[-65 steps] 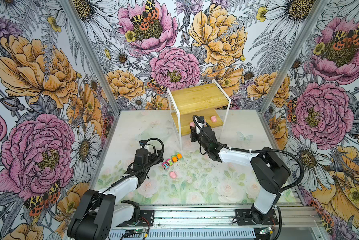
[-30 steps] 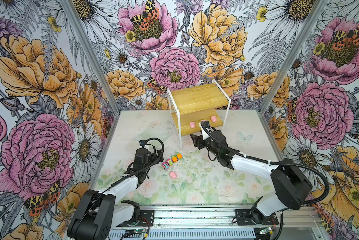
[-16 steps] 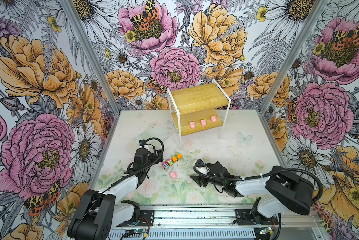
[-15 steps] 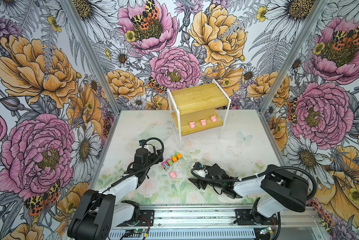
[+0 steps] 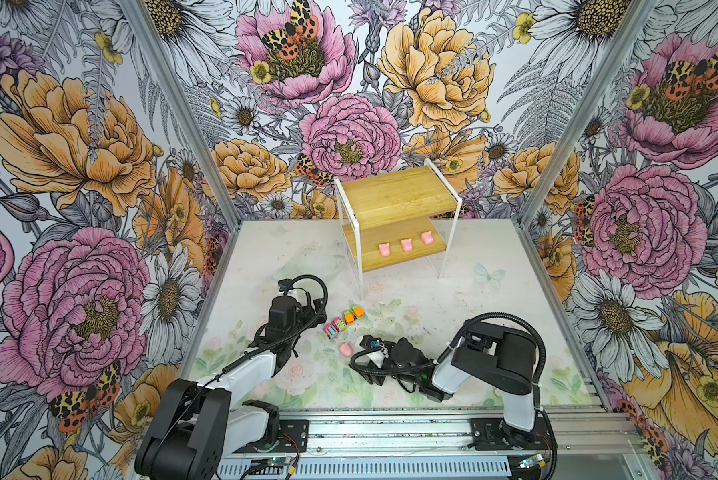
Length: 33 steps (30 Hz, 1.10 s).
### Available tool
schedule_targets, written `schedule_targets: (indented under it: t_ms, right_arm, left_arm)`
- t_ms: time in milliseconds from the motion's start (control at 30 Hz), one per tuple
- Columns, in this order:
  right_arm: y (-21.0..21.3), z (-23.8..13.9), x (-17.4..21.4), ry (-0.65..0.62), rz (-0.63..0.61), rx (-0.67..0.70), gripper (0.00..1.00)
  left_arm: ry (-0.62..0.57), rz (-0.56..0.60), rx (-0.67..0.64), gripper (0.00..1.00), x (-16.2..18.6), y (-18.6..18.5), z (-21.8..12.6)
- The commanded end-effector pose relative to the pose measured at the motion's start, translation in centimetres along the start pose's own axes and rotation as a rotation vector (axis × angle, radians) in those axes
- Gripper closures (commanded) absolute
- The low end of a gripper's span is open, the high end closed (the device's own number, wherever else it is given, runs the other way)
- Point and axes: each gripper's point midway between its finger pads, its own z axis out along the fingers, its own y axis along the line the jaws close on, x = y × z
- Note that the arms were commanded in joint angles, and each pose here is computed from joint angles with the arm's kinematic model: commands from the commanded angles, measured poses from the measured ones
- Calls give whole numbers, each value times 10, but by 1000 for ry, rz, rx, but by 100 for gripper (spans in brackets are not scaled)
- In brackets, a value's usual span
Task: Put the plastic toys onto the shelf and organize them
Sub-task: 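Lower the right gripper and close it on the last pink pig, then lift the pig and carry it to the lower wooden shelf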
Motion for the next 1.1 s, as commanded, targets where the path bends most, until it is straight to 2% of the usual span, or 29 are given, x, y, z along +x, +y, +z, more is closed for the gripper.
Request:
schedule_targets:
  t_ms: [0, 433, 700, 933, 1067]
  right_arm:
    - [6, 10, -12, -46, 16, -31, 35]
    - [2, 33, -7, -25, 40, -57, 40]
    - [3, 38, -4, 5, 50, -80, 59]
    - [2, 33, -9, 2, 55, -77, 68]
    - [-9, 17, -28, -51, 82, -51, 69]
  left_arm:
    - [-11, -19, -8, 1, -8, 1, 2]
    - [0, -13, -9, 1, -8, 0, 5]
    - [0, -13, -9, 1, -8, 0, 5]
    - [1, -12, -7, 1, -7, 0, 4]
    - [2, -12, -8, 1, -7, 0, 4]
